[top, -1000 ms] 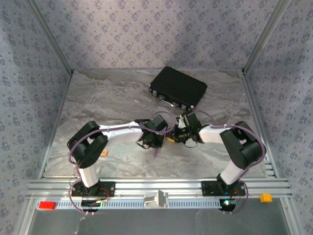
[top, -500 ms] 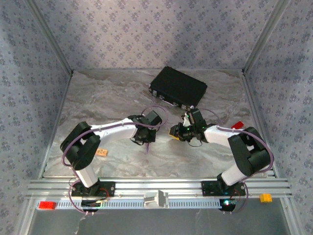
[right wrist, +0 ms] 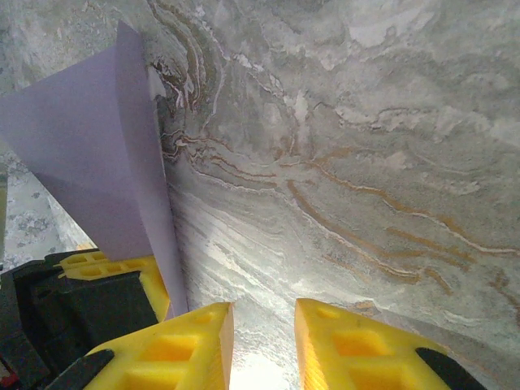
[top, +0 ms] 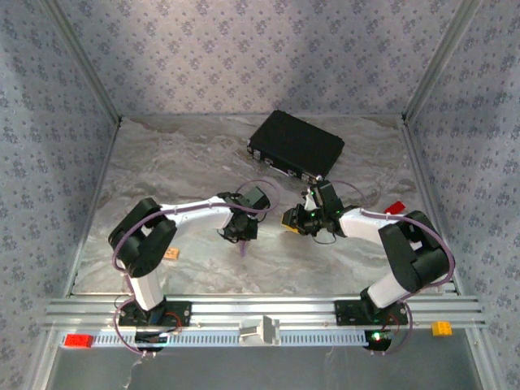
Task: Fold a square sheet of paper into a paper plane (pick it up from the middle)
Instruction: Move a paper plane to the center of the table.
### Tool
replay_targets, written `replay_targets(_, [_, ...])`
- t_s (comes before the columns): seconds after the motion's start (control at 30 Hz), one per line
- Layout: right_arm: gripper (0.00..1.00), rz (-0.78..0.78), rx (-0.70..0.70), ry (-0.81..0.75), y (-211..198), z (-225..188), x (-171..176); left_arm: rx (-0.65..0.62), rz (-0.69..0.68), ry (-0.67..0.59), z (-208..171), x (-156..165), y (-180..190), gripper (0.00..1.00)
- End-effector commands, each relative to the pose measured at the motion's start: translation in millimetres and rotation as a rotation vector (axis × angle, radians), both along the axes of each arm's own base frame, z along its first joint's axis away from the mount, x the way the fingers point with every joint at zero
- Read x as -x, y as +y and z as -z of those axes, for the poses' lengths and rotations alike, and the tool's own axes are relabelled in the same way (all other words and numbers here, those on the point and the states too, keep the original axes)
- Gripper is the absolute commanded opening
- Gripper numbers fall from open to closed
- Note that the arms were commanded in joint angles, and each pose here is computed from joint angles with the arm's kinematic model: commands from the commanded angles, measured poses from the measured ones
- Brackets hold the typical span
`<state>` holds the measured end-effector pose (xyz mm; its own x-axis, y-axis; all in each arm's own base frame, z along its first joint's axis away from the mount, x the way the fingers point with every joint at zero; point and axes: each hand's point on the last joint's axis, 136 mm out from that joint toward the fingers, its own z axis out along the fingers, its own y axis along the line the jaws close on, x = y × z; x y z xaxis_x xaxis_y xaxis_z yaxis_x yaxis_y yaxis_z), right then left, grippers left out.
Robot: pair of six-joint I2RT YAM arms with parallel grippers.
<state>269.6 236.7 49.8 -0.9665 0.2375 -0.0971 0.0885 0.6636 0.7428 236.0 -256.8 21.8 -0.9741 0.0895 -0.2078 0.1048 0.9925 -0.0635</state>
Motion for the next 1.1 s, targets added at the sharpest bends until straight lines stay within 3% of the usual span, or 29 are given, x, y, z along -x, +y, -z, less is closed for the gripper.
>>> replay_targets(0.0, [0.28,-0.005,0.019,0.000,-3.5,3.5,3.8,-0.032,0.005,0.034,7.4,4.0,4.3,0.10])
replay_targets(0.67, [0.28,-0.012,0.016,0.004,1.4,2.8,2.4,-0.056,-0.049,0.068,35.4,13.9,6.2,0.22])
replay_targets(0.8, [0.29,-0.017,0.014,0.002,1.7,1.9,2.8,-0.070,-0.061,0.063,36.4,13.8,-0.5,0.29])
replay_targets(1.07, [0.29,-0.006,0.018,-0.005,-3.2,0.7,3.5,-0.083,-0.089,0.035,30.1,9.1,-7.4,0.31])
